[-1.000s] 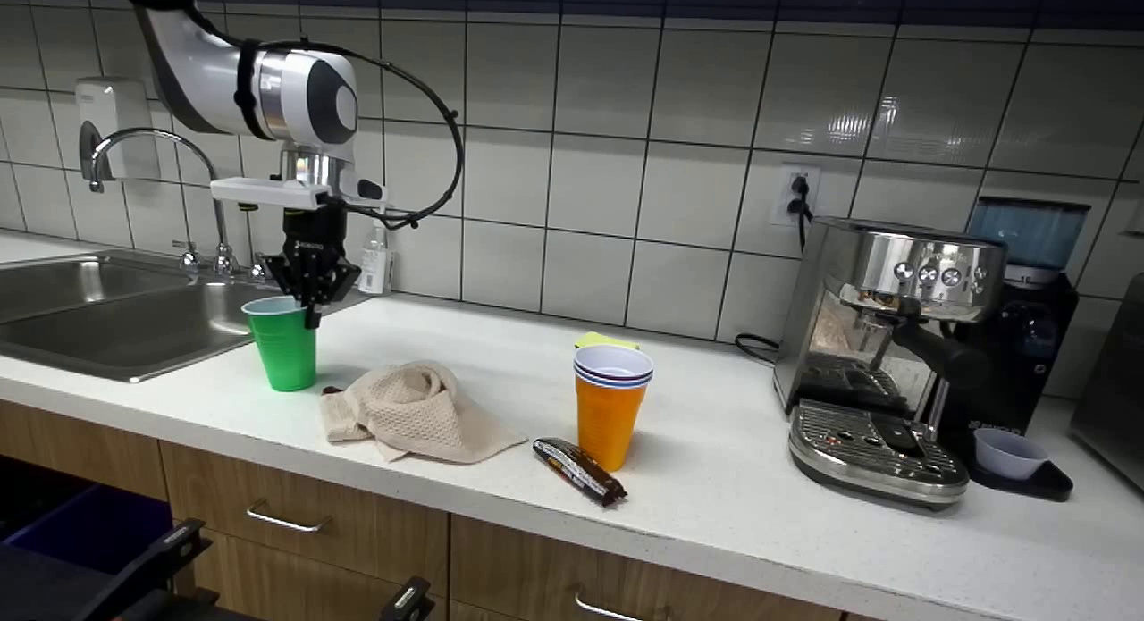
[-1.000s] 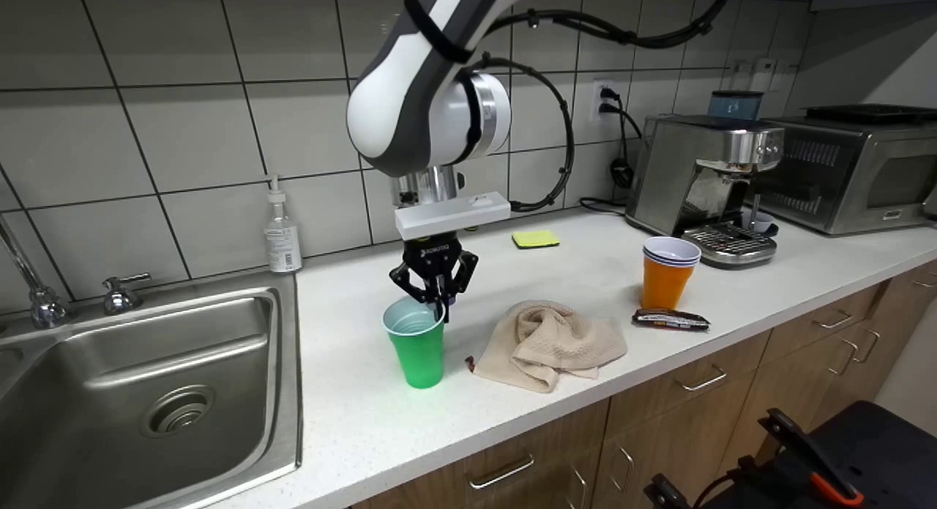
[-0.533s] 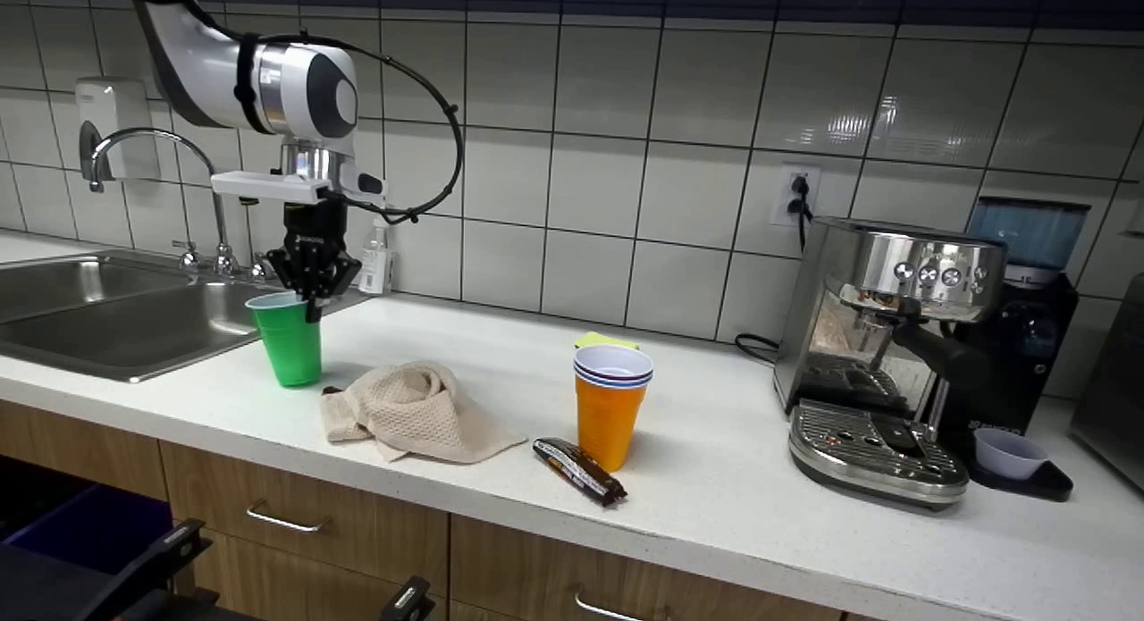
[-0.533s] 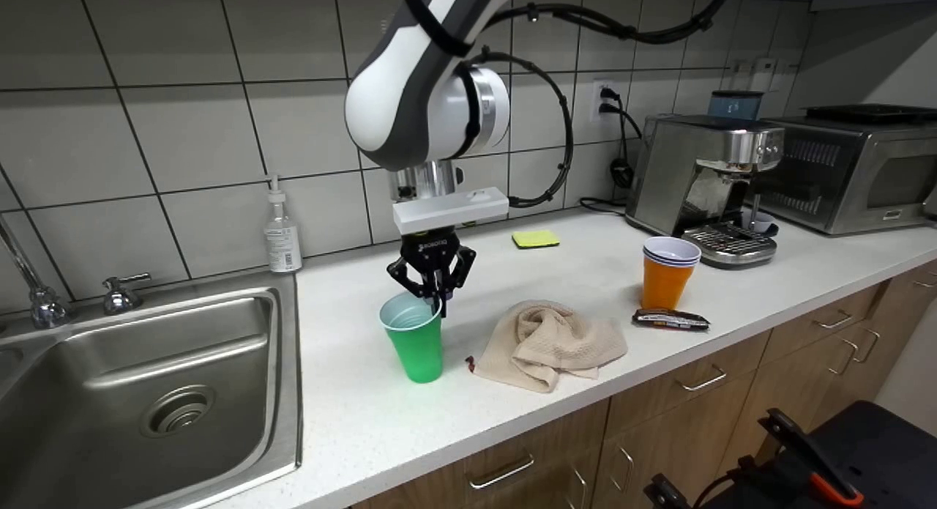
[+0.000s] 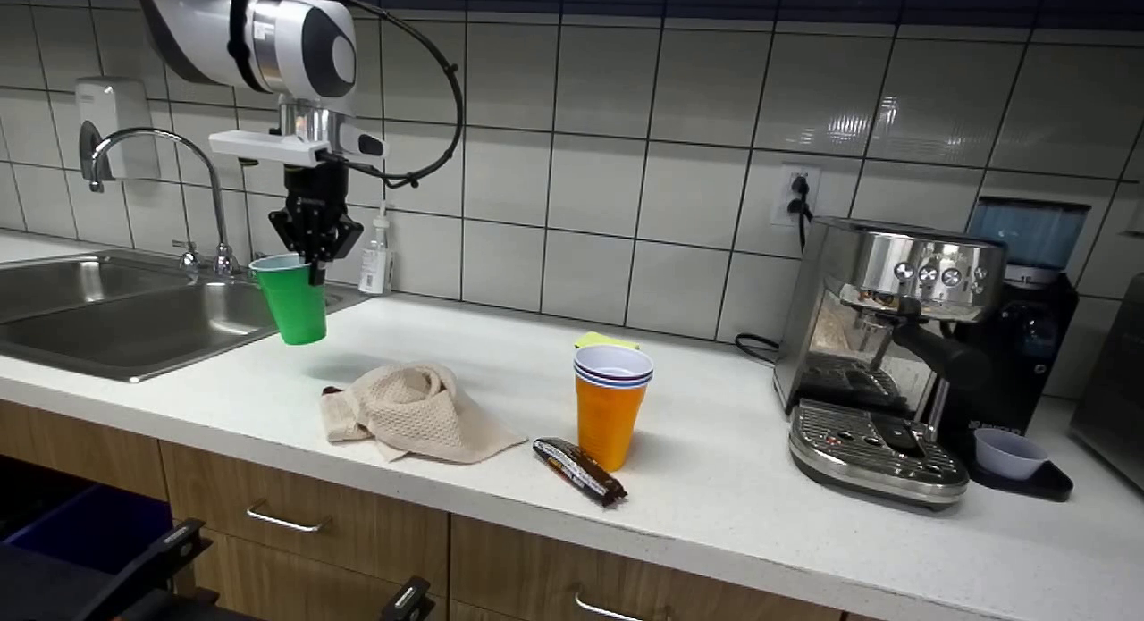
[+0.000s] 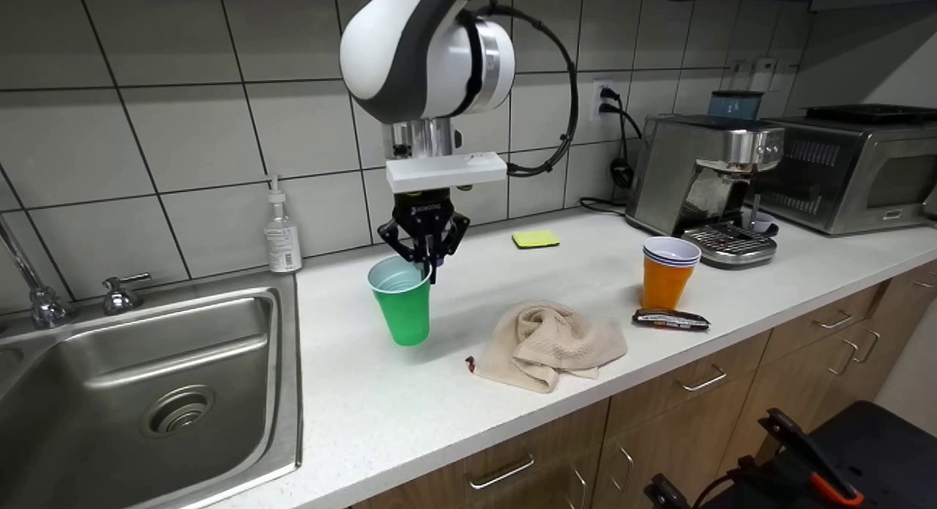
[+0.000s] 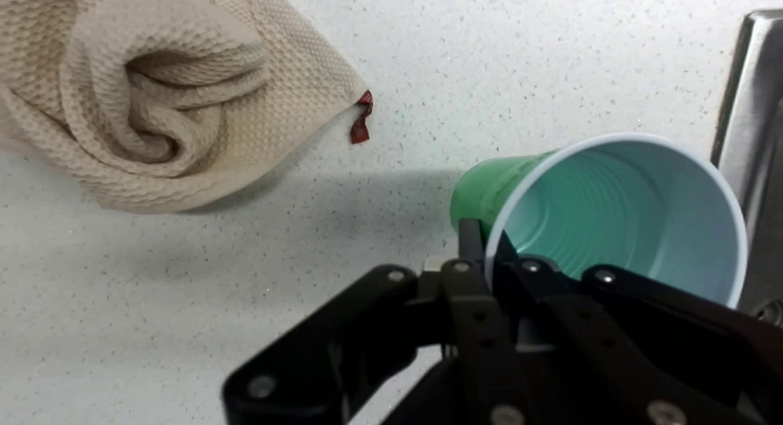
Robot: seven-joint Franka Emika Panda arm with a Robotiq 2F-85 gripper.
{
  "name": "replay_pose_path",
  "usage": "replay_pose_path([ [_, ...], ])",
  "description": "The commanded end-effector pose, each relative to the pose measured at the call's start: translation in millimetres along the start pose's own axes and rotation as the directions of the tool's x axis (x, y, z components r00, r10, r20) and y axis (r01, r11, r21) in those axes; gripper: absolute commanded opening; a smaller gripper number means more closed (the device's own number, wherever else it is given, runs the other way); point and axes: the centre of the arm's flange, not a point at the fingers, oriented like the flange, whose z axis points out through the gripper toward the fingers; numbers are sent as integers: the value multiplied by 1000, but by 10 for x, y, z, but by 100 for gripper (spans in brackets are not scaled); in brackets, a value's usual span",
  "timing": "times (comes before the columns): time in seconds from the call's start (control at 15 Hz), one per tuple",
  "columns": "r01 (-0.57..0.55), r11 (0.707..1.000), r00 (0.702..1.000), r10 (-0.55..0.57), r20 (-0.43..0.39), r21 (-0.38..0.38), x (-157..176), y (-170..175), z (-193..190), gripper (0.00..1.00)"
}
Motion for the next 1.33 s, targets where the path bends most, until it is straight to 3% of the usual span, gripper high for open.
replay_pose_path([
  [0.0,-38,999,998,39,-43,15,-154,123,-316,1],
  [0.6,-113,993,987,115,-115,21,-355,606,-785,1],
  [1.27,-242,970,960,243,-141,25,-691,1270,-1083,1],
])
